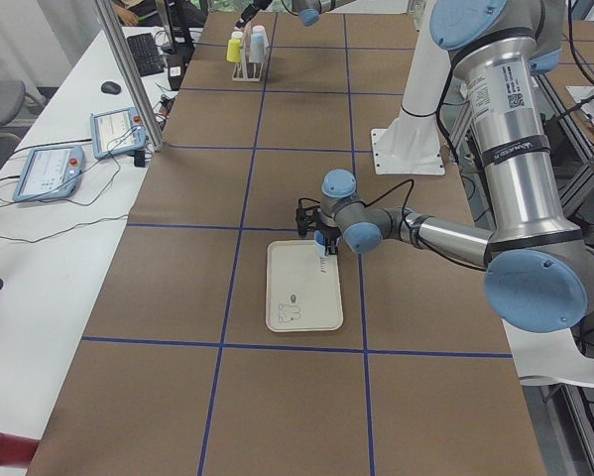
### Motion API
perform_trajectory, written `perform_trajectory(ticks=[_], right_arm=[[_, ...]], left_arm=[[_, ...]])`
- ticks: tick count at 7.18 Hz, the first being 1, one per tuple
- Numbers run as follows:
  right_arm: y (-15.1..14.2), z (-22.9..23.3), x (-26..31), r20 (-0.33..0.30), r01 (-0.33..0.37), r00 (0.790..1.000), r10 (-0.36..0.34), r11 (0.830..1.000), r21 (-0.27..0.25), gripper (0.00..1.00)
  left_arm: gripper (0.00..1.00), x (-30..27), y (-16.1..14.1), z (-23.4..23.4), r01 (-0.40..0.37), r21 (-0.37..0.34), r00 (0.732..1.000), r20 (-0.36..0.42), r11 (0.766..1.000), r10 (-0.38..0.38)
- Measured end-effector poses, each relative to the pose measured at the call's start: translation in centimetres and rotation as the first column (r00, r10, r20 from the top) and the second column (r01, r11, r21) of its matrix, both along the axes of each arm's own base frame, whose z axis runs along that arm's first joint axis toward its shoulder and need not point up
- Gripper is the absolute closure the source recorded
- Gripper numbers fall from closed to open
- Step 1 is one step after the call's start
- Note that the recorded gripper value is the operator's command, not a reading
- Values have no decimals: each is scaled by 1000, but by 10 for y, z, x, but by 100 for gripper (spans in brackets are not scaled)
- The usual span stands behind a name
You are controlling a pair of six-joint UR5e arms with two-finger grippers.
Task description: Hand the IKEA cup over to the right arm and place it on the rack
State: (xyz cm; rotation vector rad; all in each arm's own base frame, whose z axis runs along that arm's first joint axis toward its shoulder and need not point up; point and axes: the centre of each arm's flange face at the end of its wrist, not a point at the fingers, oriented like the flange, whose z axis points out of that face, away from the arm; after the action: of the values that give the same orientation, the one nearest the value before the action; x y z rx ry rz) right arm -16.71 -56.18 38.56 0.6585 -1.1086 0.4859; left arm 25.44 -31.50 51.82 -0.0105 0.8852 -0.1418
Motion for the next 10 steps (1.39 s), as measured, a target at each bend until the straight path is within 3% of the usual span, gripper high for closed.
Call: perform_trajectory(ticks=[2,3,5,6,7,8,9,10], right_arm=[[17,-26,-10,120,57,991,-52,998,-37,2],[35,-48,-28,218,101,972,-85,993,-63,2],[80,-83,-82,423,228,889,-172,970,-83,2],[102,-92,-106,503,291,838,-211,953,-85,2],[120,-100,-126,569,345,787,-238,935,-87,2],[133,-113,-146,621,379,743,-248,921,-86,2],[148,-132,-173,668,390,704,-240,917,-81,2],[168,-151,-202,709,379,670,-220,922,-72,2]], left_arm=[[100,0,1,-14,-5,12,1000,-25,1000,5],[100,-4,3,-39,-14,28,997,-70,999,16],[100,-1,-5,-100,17,40,982,-190,999,-9],[100,14,-19,-140,77,3,960,-270,997,-73],[100,31,-35,-189,146,-62,917,-365,987,-159],[100,43,-47,-237,198,-138,857,-455,970,-240],[100,49,-56,-275,238,-215,778,-542,947,-318],[100,51,-62,-294,250,-286,679,-629,925,-379]])
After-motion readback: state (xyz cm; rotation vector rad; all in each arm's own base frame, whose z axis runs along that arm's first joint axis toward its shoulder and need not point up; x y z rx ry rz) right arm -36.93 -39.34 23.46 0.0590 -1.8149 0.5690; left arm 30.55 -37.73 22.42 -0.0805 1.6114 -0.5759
